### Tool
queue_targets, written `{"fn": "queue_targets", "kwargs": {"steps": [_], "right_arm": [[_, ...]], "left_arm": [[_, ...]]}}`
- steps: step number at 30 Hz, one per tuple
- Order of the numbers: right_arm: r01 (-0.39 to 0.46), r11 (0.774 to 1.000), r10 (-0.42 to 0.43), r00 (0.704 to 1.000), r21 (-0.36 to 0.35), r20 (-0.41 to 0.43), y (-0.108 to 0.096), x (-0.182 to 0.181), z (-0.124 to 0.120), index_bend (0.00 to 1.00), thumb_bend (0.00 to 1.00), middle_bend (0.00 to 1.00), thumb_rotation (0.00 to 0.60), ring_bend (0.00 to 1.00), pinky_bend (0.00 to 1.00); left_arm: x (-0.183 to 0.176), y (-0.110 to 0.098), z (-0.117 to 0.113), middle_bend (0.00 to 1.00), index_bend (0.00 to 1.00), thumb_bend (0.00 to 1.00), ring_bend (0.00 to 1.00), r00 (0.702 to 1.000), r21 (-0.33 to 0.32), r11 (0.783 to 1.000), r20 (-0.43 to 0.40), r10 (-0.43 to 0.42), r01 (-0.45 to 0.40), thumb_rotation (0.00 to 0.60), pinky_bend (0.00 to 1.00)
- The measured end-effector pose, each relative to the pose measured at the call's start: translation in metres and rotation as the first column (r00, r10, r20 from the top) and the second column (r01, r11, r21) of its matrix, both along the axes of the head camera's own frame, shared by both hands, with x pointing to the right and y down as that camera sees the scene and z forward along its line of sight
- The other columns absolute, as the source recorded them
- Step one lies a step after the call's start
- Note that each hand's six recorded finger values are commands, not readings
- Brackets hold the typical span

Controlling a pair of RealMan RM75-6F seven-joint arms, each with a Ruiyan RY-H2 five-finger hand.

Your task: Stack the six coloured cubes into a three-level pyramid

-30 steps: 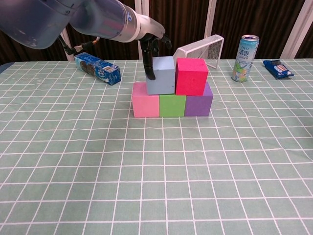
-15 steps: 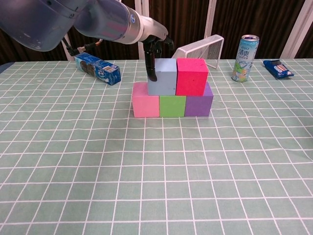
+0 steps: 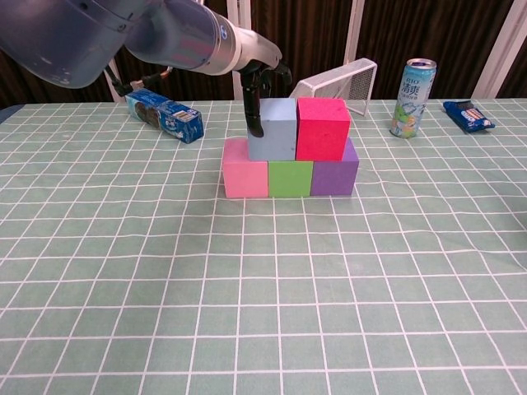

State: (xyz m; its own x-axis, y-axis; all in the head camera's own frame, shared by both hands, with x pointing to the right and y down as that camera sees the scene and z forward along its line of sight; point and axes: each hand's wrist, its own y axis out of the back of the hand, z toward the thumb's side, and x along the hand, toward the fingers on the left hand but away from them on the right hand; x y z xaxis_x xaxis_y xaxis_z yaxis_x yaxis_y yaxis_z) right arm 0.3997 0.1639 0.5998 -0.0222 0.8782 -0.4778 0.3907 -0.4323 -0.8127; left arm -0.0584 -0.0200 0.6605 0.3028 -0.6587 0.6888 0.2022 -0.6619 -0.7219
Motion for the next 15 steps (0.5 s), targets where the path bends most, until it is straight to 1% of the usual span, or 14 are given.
{"fn": "queue_targets", "kwargs": {"steps": [15], "right_arm": [[0.002,1.0,-0.002,1.0,-0.006,0.003,0.0012,-0.0013,0.0007,0.0,0.35,0.0,0.6,0.0,0.0]], "left_arm": [[0.0008,-0.0003,-0.0016,0.34,0.01,0.28,0.06,1.0,0.001,1.0,-0.012,-0.009,0.009,0.6,0.1]]}}
